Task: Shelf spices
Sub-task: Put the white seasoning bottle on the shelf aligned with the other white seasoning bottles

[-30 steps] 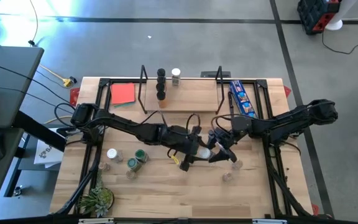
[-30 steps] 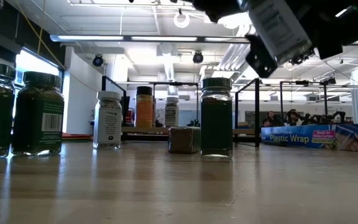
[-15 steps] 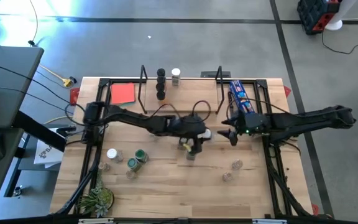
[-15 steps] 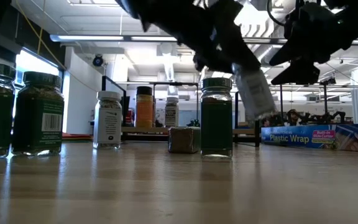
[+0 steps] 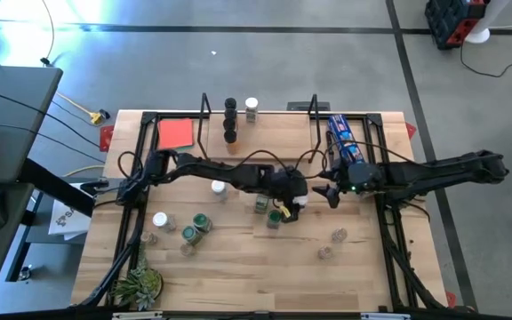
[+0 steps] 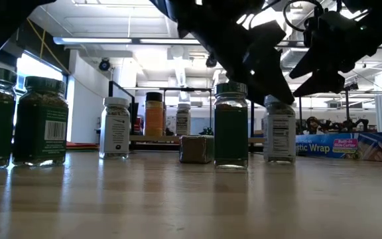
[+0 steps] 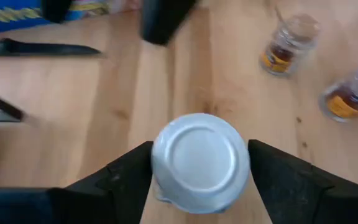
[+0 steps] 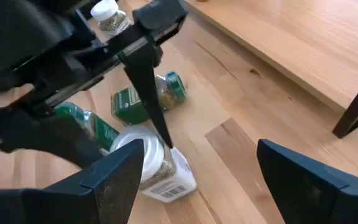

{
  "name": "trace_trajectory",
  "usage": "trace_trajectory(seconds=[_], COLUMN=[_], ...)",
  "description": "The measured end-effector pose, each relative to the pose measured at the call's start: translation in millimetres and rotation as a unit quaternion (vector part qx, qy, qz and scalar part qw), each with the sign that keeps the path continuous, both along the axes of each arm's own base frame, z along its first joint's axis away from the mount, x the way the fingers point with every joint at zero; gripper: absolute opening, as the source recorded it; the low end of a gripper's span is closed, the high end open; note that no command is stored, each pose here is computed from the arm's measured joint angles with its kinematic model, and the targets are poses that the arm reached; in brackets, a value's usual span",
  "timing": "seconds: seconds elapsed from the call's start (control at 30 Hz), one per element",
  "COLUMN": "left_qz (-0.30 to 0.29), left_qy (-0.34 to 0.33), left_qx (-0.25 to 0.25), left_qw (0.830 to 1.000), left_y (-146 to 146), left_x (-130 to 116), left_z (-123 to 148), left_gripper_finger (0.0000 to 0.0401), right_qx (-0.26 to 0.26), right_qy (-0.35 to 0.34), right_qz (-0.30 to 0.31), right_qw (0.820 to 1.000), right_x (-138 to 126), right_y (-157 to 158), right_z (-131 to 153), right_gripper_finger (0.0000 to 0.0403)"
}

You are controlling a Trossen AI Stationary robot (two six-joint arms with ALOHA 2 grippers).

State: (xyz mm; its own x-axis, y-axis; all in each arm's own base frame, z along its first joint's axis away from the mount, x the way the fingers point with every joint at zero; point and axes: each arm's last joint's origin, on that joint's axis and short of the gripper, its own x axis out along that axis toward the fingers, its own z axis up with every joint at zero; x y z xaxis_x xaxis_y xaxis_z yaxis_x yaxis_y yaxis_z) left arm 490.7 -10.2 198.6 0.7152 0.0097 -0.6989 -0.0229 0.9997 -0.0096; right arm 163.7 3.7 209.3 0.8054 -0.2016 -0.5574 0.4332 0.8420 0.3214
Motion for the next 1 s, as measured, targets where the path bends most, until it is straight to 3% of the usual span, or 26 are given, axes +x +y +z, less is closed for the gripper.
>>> trace_trajectory(seconds=[0.3, 0.47, 0.63, 0.77, 1.0], left_qz=[-0.047, -0.081, -0.092, -0.115, -0.172], left_qy=[0.048, 0.085, 0.069, 0.039, -0.006], left_qx=[0.011, 0.04, 0.051, 0.064, 0.038], left_qw=[0.998, 0.992, 0.992, 0.991, 0.984], left_y=[9.7, 12.6, 13.1, 12.5, 8.8], left_x=[-12.4, -20.0, -19.7, -16.5, -14.4], left_z=[19.7, 17.2, 6.5, 5.0, -2.2], left_gripper_finger=[0.0271, 0.0272, 0.0272, 0.0273, 0.0273], right_qx=[-0.013, 0.018, -0.015, -0.027, -0.047], right_qy=[0.017, 0.042, 0.093, 0.09, 0.101], right_qz=[0.032, 0.043, 0.035, 0.04, 0.005], right_qw=[0.999, 0.998, 0.995, 0.995, 0.994], right_x=[2.2, 8.3, 21.7, 34.1, 40.6], right_y=[8.1, 27.8, 50.2, 62.7, 61.2], right_z=[-4.1, -15.4, -42.9, -58.0, -70.9], right_gripper_finger=[0.0307, 0.0307, 0.0307, 0.0307, 0.0307])
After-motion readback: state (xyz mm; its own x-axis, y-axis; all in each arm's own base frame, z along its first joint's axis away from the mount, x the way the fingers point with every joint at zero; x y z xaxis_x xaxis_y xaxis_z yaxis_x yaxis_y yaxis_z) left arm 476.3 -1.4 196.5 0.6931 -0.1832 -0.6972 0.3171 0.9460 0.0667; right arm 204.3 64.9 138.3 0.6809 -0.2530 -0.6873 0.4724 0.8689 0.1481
